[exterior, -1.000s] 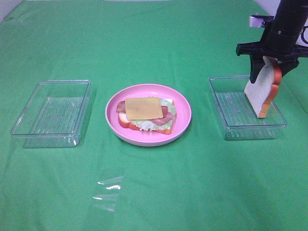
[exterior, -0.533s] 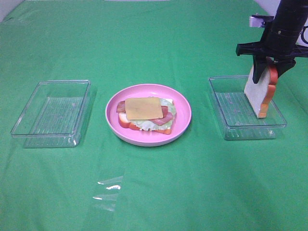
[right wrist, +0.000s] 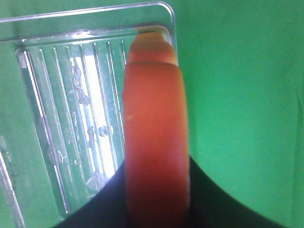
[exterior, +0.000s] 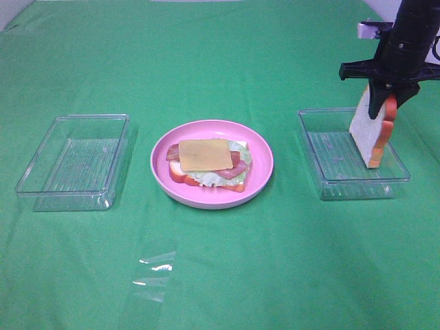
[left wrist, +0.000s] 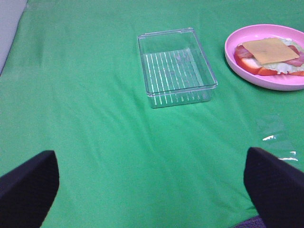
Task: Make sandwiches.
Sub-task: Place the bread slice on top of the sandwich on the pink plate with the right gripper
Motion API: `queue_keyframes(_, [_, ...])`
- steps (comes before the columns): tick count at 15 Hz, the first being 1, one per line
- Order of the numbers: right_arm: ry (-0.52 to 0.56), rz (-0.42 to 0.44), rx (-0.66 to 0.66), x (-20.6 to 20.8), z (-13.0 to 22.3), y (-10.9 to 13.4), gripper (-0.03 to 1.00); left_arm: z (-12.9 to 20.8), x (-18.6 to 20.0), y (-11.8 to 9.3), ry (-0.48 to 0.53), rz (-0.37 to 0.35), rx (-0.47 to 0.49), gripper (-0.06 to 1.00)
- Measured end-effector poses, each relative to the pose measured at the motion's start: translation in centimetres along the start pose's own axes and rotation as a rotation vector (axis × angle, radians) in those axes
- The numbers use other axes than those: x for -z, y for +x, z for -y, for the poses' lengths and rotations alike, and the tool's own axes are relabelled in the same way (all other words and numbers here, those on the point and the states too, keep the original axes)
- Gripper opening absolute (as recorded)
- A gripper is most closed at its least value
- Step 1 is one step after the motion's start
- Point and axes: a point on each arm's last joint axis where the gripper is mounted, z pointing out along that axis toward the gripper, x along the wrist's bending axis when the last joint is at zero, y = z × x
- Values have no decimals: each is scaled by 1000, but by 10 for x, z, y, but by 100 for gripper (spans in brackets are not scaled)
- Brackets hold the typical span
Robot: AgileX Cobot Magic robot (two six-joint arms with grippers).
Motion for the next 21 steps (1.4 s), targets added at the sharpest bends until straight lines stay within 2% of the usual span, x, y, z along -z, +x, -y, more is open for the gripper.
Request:
queue_keyframes(4, [-62, -64, -16, 33, 7, 3, 23, 0, 0, 0, 0, 0, 0, 97])
queue_keyframes(5, [-115, -135, -30, 61, 14, 7, 23, 0, 0, 0, 0, 0, 0, 97])
queue_keyframes(8, [-191, -329, -7, 102, 27, 21, 23, 0, 0, 0, 0, 0, 0, 97])
queue_keyframes(9, [-199, -363, 1, 107, 29, 23, 23, 0, 0, 0, 0, 0, 0, 97])
queue_keyframes(11, [-216, -551, 49, 124, 38, 38, 23, 0, 0, 0, 0, 0, 0, 97])
queue_keyframes(14, [-182, -841, 116, 116, 47, 59, 23, 0, 0, 0, 0, 0, 0, 97])
queue_keyframes(15, [-181, -888, 120, 112, 48, 62, 23, 0, 0, 0, 0, 0, 0, 97])
queue_keyframes(16, [-167, -1040, 107, 93, 53, 70, 23, 0, 0, 0, 0, 0, -1, 97])
queue_keyframes(18, [-133, -1093, 64, 69, 61, 73, 23, 0, 0, 0, 0, 0, -1, 97])
queue_keyframes(21, [-55, -1086, 7, 39, 68, 78, 23, 0, 0, 0, 0, 0, -1, 97])
